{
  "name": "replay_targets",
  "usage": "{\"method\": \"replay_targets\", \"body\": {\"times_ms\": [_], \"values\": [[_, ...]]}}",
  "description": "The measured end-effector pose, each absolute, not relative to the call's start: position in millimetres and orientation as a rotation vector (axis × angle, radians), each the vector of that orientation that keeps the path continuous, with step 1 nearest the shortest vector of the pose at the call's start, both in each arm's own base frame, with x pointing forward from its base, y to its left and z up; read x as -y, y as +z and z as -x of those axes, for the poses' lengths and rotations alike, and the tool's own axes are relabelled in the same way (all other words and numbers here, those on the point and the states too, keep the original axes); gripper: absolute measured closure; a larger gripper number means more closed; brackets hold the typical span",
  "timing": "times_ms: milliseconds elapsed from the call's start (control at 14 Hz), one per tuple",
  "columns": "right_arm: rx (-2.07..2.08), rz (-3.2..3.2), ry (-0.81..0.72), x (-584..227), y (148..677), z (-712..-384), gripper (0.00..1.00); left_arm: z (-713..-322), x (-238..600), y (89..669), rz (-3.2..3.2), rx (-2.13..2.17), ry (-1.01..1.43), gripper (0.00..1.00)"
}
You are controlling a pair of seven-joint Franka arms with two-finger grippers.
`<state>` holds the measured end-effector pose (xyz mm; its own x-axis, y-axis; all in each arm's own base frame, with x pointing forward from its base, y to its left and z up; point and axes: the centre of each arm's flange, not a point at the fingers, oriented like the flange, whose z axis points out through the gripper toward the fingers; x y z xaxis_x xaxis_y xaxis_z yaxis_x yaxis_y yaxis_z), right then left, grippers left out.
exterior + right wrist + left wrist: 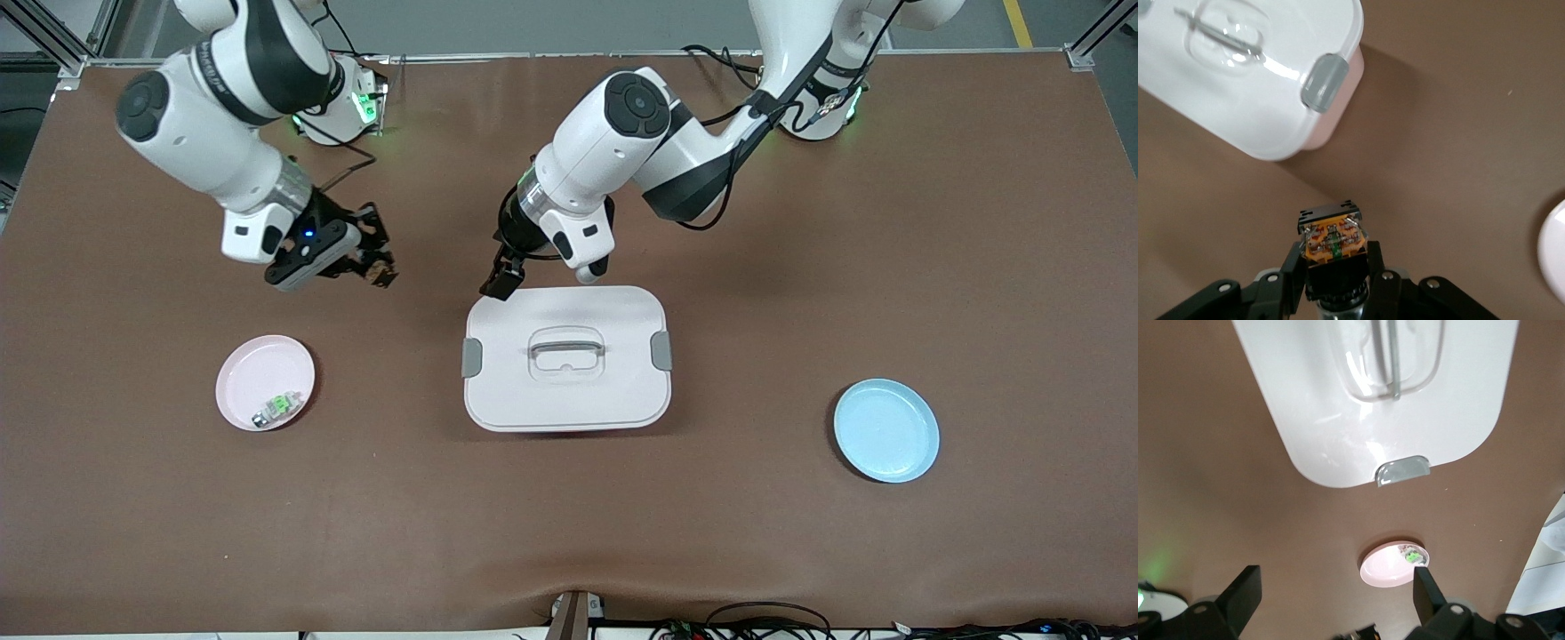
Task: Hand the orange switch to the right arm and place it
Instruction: 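Carry the switch to the white plate while the left gripper withdraws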
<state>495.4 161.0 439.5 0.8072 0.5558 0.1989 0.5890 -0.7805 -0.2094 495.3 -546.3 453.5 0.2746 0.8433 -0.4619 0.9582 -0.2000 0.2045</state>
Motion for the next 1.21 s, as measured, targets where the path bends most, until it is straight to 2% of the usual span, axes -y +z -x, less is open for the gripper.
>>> {"method": "replay_targets", "body": {"times_ms": [286, 571, 929, 1214], "values": [[1.277, 2.623, -0.195, -90.7, 427.8, -509.1, 0.59, -491.0, 523.1, 439.0, -2.411, -1.307, -0.047, 0.00], [1.583, 2.606, -0.129, -28.8, 396.8, -524.4, 0.59, -483.9, 482.4, 420.6, -2.683, -0.970, 0.155, 0.00], [1.740, 2.584, -0.115, 22.7, 361.8, -537.9, 0.59, -508.6, 375.3, 437.9, -2.957, -0.612, 0.257, 0.00], [1.784, 2.593, -0.128, 75.2, 317.6, -540.8, 0.59, -535.1, 297.4, 453.2, -3.051, -0.548, 0.258, 0.00]]}}
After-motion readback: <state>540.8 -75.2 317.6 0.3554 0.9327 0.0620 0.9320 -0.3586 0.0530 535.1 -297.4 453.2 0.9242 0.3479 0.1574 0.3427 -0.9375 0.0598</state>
